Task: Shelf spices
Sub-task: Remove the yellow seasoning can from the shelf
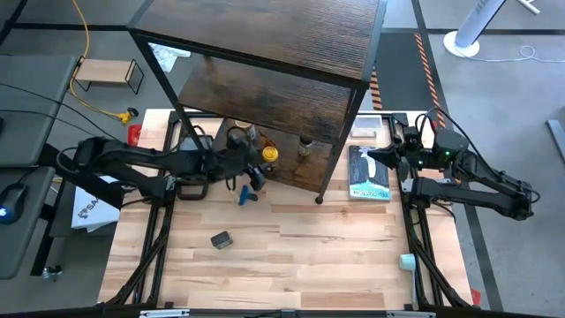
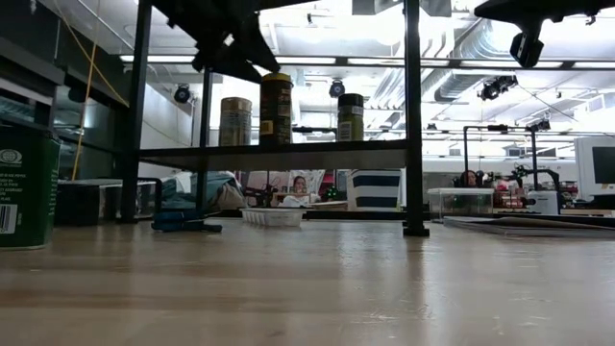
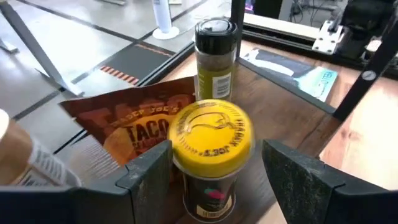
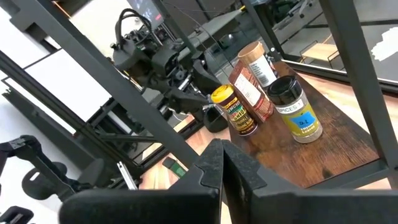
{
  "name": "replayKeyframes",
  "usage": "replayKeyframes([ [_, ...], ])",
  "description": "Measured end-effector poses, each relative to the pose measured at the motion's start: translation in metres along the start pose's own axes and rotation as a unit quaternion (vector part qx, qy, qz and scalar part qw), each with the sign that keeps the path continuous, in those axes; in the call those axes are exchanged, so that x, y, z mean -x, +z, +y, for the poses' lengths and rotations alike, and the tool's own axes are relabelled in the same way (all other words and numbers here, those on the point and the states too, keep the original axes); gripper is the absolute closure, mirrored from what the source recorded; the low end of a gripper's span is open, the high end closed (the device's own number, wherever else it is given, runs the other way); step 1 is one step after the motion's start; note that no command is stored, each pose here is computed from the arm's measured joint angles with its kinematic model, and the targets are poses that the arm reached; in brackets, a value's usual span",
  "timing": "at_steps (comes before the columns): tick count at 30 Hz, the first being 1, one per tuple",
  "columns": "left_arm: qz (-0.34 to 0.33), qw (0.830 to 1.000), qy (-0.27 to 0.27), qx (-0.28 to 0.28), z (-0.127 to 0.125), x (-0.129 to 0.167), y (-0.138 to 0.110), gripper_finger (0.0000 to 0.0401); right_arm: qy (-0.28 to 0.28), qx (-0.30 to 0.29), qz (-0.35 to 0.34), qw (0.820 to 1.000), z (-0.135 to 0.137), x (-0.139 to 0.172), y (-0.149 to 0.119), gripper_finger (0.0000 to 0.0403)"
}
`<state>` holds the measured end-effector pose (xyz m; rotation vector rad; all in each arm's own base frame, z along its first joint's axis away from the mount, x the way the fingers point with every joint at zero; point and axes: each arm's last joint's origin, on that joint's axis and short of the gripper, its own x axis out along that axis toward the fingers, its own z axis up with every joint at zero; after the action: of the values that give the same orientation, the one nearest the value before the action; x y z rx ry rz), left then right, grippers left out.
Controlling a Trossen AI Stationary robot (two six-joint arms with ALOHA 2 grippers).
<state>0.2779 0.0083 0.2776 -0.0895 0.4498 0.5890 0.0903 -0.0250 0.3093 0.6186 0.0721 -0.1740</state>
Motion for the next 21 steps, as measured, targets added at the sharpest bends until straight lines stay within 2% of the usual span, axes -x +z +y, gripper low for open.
replayKeyframes([
  [6,0.011,1.0,-0.004,-0.007,-0.002,-0.011,-0.004,0.0154,-0.001,0.0,0.0,1.0,0.0,0.0,0.0,0.0403],
  [21,-0.023,0.999,-0.014,-0.034,-0.002,-0.03,0.0,0.0154,-0.004,0.003,-0.002,1.0,0.0,0.0,0.0,0.0403],
])
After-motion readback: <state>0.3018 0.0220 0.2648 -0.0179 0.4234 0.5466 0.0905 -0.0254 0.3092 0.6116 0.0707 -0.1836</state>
